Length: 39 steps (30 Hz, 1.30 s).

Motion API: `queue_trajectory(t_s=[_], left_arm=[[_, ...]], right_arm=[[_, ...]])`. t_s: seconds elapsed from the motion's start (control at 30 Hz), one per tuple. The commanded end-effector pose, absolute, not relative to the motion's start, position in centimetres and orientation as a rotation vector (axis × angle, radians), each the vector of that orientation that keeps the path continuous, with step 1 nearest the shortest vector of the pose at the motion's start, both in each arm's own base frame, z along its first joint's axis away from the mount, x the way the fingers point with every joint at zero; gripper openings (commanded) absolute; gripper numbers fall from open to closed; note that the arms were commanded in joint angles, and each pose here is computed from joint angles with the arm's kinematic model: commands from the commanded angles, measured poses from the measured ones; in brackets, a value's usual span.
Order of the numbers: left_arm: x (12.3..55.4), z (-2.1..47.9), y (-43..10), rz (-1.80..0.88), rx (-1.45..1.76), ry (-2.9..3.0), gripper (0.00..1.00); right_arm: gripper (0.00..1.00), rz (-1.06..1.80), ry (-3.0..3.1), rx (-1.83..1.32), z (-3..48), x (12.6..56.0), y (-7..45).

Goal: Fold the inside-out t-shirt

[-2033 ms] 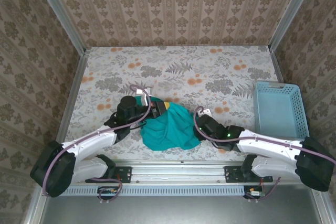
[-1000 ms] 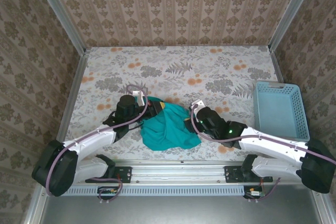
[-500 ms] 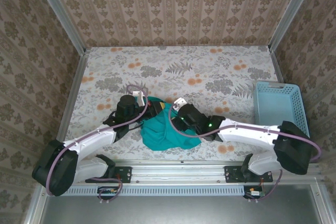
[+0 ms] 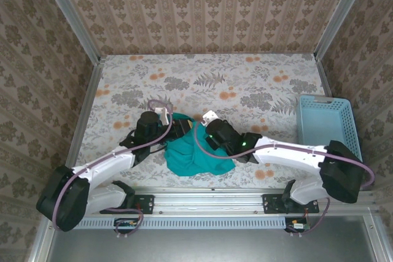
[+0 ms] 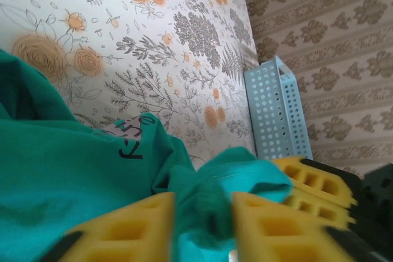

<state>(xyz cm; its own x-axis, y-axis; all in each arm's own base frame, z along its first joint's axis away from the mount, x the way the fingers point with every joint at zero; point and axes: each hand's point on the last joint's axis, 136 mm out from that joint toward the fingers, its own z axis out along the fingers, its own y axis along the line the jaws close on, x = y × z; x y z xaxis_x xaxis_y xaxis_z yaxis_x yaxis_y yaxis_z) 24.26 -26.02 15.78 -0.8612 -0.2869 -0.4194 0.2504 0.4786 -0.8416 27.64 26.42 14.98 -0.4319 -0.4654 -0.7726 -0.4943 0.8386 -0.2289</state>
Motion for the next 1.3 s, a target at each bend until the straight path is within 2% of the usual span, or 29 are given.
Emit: queue_trajectory(t_s=[0.0, 0.17, 0.3, 0.4, 0.57, 0.83, 0.93, 1.1, 1.2, 1.27], left_arm=[[24.4, 17.7, -25.7, -1.359, 0.008, 2.16, 0.46], [23.4, 15.6, -22.1, -1.073, 0.047, 2.282, 0.74], [22.1, 12.5, -15.9, -0.629, 0.019, 2.458, 0.88], [20.6, 10.3, -12.5, -0.406, 0.02, 2.575, 0.92], [19.0, 7.7, -13.1, -0.464, 0.041, 2.667, 0.93], [19.7, 6.8, -18.0, -0.716, 0.078, 2.647, 0.86], [20.5, 6.1, -18.6, -0.684, 0.073, 2.656, 0.82], [21.9, 6.5, -21.1, -0.785, 0.093, 2.607, 0.75], [22.7, 6.7, -22.1, -0.812, 0.116, 2.593, 0.59], [23.1, 6.8, -22.6, -0.821, 0.128, 2.59, 0.41]], right_arm=[[0.0, 0.051, 2.102, -0.649, 16.1, 26.6, 24.7], [0.0, 0.057, 2.143, -0.489, 16.9, 25.9, 20.7], [0.0, 0.063, 2.161, -0.343, 17.8, 25.4, 17.3], [0.0, 0.08, 2.156, -0.242, 18.7, 25.1, 15.3], [0.0, 0.116, 2.129, -0.164, 20.3, 24.5, 13.8], [0.0, 0.164, 2.128, -0.15, 21.9, 24.4, 14.0], [0.0, 0.191, 2.12, -0.152, 22.5, 24.3, 14.3], [0.0, 0.203, 2.114, -0.165, 23.2, 24.1, 14.4], [0.0, 0.189, 2.131, -0.173, 23.1, 23.8, 14.1], [0.0, 0.18, 2.129, -0.165, 23.4, 23.7, 13.7]])
